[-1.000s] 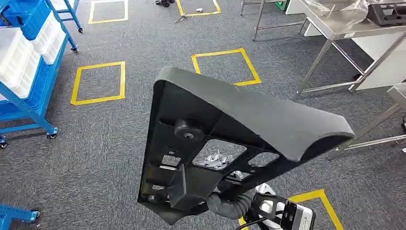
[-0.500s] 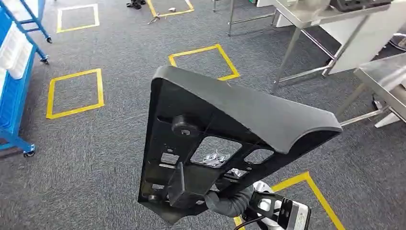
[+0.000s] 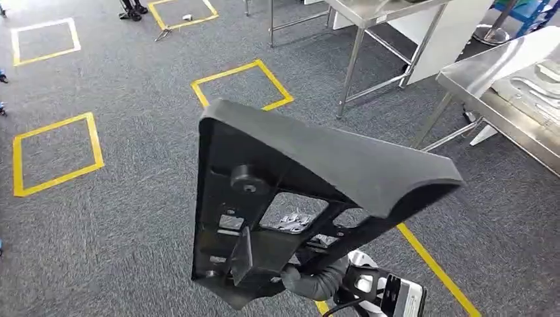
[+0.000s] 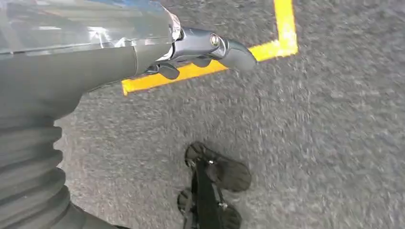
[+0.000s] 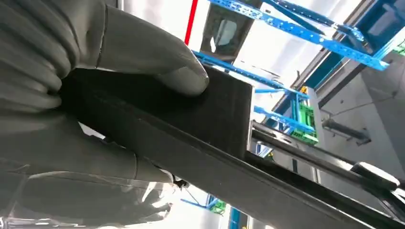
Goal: Take the parts from the cabinet and place them on the table.
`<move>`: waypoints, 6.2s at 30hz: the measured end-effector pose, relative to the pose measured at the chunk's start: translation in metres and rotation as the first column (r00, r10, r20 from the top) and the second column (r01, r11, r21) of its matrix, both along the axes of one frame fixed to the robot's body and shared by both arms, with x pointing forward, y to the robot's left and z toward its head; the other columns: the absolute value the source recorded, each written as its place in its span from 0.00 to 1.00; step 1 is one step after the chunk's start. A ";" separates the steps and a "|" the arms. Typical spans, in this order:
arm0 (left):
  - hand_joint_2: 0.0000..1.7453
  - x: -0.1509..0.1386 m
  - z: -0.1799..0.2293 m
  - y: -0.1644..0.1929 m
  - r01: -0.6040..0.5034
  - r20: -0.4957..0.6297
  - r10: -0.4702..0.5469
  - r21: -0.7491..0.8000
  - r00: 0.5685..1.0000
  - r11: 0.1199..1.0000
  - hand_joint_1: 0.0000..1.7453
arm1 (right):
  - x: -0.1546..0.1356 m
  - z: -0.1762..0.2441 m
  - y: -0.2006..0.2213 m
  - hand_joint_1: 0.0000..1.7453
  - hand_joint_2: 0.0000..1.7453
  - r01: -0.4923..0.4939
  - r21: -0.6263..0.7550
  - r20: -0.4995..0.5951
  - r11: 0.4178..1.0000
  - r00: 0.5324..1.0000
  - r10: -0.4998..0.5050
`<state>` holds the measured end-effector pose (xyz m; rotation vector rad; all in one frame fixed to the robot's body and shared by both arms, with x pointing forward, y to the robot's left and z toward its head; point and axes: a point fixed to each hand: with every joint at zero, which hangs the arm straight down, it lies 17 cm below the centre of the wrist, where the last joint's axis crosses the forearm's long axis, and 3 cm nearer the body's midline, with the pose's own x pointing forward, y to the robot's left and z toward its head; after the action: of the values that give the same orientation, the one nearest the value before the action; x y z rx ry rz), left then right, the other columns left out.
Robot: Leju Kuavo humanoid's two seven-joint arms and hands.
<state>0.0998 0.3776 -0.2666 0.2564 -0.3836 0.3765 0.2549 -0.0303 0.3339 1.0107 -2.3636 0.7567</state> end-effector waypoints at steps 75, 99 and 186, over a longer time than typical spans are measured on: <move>1.00 0.032 0.007 -0.006 0.157 0.040 -0.159 0.049 0.986 0.986 0.00 | 0.048 0.009 -0.046 1.00 1.00 0.167 0.023 0.004 0.986 0.986 -0.167; 1.00 0.029 0.004 -0.007 0.120 0.005 -0.120 0.018 0.993 0.993 0.00 | 0.064 0.013 -0.043 1.00 1.00 0.158 0.030 -0.007 0.987 0.987 -0.158; 1.00 0.035 0.006 -0.011 0.141 0.049 -0.140 -0.022 0.989 0.990 0.00 | 0.054 0.014 -0.052 1.00 1.00 0.229 0.042 0.015 0.973 0.973 -0.230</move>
<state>0.1347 0.3663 -0.2605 0.1948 -0.4412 0.2490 0.3092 -0.0828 0.3476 0.7306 -2.4664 0.6367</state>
